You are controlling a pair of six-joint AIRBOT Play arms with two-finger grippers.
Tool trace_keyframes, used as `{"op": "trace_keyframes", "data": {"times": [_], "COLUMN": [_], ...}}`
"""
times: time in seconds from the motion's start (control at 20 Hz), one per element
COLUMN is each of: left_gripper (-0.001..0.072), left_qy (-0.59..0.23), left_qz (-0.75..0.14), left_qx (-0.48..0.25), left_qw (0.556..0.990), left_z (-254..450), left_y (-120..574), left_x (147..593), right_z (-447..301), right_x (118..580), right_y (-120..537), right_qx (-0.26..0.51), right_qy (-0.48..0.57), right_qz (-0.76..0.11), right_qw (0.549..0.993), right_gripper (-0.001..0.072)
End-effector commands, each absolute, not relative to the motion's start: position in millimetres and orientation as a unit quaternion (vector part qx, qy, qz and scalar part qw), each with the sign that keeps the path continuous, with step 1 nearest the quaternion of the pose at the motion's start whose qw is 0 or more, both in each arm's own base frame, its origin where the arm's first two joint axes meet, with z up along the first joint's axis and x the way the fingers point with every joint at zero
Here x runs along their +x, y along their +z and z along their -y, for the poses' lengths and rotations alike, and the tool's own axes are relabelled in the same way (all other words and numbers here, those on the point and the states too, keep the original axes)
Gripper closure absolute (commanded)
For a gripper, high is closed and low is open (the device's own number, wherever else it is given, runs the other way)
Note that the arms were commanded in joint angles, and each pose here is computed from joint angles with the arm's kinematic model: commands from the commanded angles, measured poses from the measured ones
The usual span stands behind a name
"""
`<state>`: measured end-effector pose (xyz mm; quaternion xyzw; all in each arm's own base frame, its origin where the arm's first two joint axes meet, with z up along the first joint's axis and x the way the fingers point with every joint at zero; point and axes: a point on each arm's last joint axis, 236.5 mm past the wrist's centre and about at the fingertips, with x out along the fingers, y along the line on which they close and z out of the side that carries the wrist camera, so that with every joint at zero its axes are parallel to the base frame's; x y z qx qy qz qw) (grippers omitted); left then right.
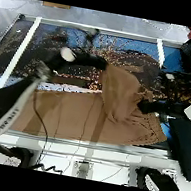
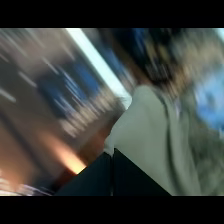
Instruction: Fold the clothes and pants, and hang the long-sleeved shirts on hangers.
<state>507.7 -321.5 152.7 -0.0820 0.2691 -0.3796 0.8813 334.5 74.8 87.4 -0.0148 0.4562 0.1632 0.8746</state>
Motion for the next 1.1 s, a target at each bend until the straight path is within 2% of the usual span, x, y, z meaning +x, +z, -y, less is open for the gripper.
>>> {"op": "trace_keyframes", "data": {"times": [0.0, 0.05, 0.15, 0.2, 0.4, 0.55, 0.7, 0.85, 0.95, 1.05], "left_gripper": [0.0693, 0.0693, 0.0693, 0.0693, 0.0693, 0.0693, 0.0694, 0.0693, 0.0693, 0.0693], "left_qy": [-0.316, -0.298, -0.273, -0.263, -0.195, -0.176, -0.168, -0.125, -0.127, -0.131], "left_qz": [-0.193, -0.182, -0.175, -0.178, -0.197, -0.293, -0.424, -0.527, -0.557, -0.569], "left_qx": [-0.087, -0.09, -0.094, -0.092, -0.012, -0.032, 0.012, 0.046, 0.045, 0.042], "left_qw": [0.925, 0.933, 0.941, 0.944, 0.961, 0.939, 0.89, 0.839, 0.819, 0.811], "left_z": [229, 206, 175, 164, 100, 71, 49, 19, 17, 20], "left_y": [232, 243, 249, 246, 227, 181, 114, 60, 39, 25], "left_x": [529, 533, 541, 544, 556, 543, 513, 487, 481, 482], "right_z": [-53, -46, -37, -35, -17, 8, 38, 46, 18, -13], "right_x": [386, 392, 399, 402, 411, 419, 422, 411, 411, 420], "right_y": [126, 131, 131, 125, 93, 66, 19, -34, -42, -19], "right_qx": [-0.047, -0.065, -0.088, -0.095, -0.097, -0.07, 0.004, 0.159, 0.215, 0.292], "right_qy": [0.113, 0.102, 0.089, 0.087, 0.069, 0.04, 0.001, -0.002, 0.097, 0.204], "right_qz": [-0.337, -0.323, -0.313, -0.32, -0.359, -0.388, -0.439, -0.5, -0.5, -0.454], "right_qw": [0.934, 0.939, 0.942, 0.939, 0.926, 0.918, 0.899, 0.851, 0.834, 0.817], "right_gripper": [0.0478, 0.0612, 0.0633, 0.0683, 0.0682, 0.0684, 0.0685, 0.0686, 0.0686, 0.0686]}}
